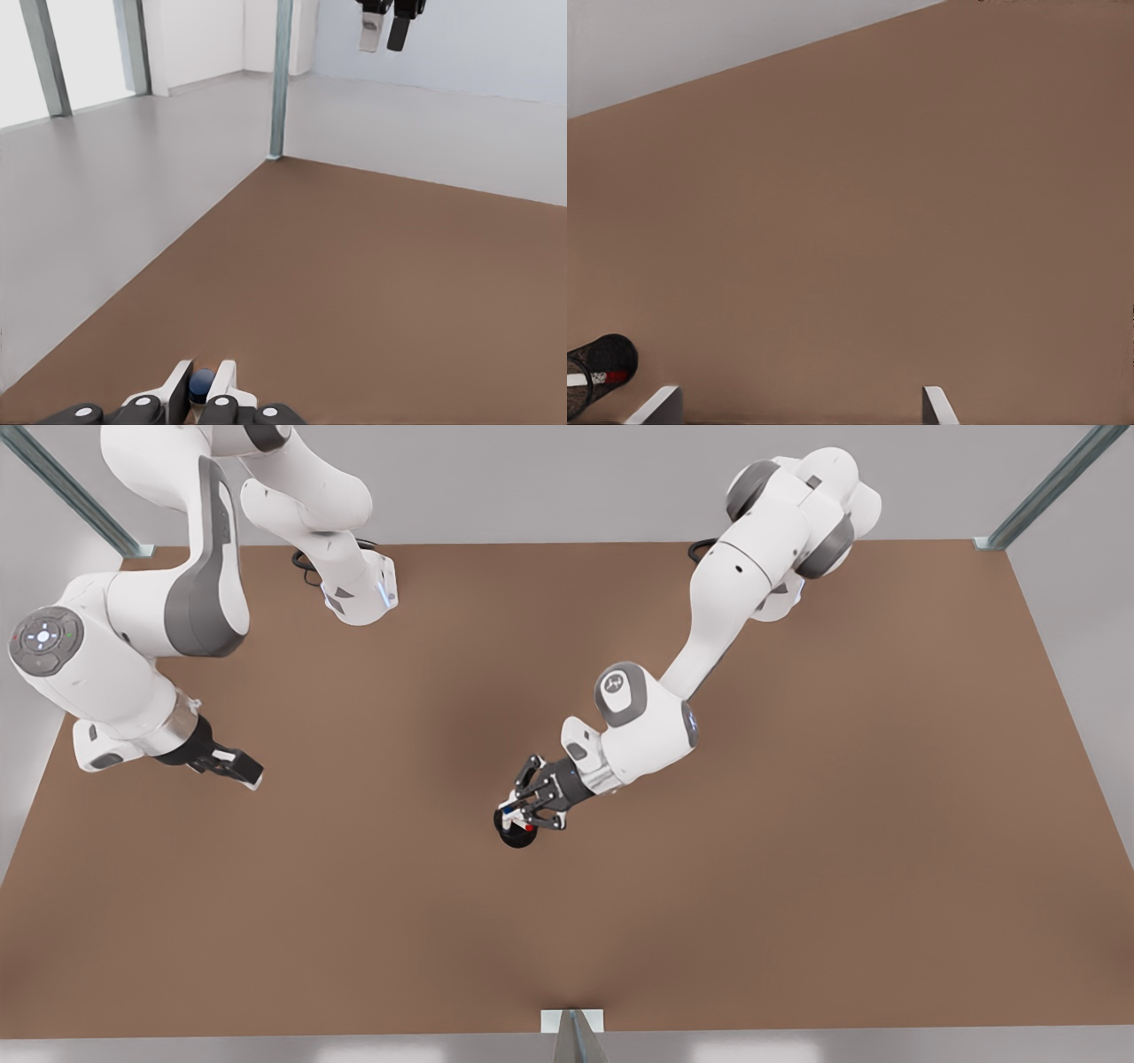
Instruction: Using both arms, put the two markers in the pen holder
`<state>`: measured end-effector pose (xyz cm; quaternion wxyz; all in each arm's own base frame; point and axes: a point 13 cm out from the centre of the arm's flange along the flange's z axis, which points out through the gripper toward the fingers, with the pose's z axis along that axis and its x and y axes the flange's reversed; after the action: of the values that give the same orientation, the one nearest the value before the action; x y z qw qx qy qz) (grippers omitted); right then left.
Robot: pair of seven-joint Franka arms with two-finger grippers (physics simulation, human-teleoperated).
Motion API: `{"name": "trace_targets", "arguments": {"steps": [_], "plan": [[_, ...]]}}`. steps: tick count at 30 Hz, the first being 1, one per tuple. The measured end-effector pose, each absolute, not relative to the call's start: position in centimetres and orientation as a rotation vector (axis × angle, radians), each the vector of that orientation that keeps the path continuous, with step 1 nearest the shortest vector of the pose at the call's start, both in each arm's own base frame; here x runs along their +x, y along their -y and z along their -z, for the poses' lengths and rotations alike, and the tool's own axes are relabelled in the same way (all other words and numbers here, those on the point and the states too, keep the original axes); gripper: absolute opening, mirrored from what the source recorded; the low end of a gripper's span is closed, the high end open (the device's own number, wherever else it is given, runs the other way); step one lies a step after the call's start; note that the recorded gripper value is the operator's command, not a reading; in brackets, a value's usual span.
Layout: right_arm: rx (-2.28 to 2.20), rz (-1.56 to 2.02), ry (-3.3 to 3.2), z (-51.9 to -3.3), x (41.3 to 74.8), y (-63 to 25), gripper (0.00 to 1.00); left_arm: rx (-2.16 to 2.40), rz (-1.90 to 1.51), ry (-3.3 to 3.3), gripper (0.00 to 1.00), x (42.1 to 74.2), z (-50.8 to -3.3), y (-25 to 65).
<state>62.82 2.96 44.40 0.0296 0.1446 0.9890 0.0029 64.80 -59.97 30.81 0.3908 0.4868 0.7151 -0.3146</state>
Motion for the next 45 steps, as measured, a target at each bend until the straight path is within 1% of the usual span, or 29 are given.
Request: {"name": "trace_targets", "arguments": {"steps": [4,8,15,23,30,32,33,39,41,42,44,45], "plan": [[0.334,-0.004,-3.071,-44.3,62.7,-2.5,1.0,1.199,0.802,-1.858,0.21,64.6,-29.5,59.7],[0.237,-0.001,-3.084,-44.2,62.6,-2.4,1.0,1.176,0.821,-1.876,0.21,63.4,-30.0,60.5],[0.113,0.003,-3.103,-43.7,62.6,-2.0,1.0,1.169,0.839,-1.951,0.21,61.3,-27.5,60.3],[0.013,0.006,-3.108,-43.6,62.6,-1.8,1.0,1.148,0.858,-1.995,0.21,60.7,-25.6,60.6],[-0.044,0.007,-3.11,-43.5,62.6,-1.7,1.0,1.139,0.863,-2.045,0.22,60.0,-22.9,60.4],[-0.058,0.007,-3.11,-43.5,62.6,-1.7,1.0,1.137,0.864,-2.056,0.38,59.8,-22.3,60.3],[-0.064,0.007,-3.11,-43.4,62.6,-1.7,1.0,1.136,0.865,-2.059,1.0,59.8,-22.1,60.2],[-0.083,0.008,-3.113,-43.3,62.6,-1.2,1.0,1.127,0.875,-2.064,1.0,59.9,-22.1,60.2],[-0.092,0.008,-3.114,-43.2,62.6,-1.2,1.0,1.111,0.862,-2.059,1.0,61.0,-22.9,59.5],[-0.095,0.009,-3.115,-43.2,62.6,-1.2,1.0,1.091,0.826,-2.061,1.0,63.0,-23.4,57.9],[-0.102,0.009,-3.115,-43.2,62.6,-1.1,1.0,1.059,0.717,-2.091,1.0,68.8,-24.9,51.0],[-0.105,0.009,-3.115,-43.2,62.6,-1.1,1.0,1.086,0.644,-2.116,1.0,71.1,-25.5,47.1]]}}
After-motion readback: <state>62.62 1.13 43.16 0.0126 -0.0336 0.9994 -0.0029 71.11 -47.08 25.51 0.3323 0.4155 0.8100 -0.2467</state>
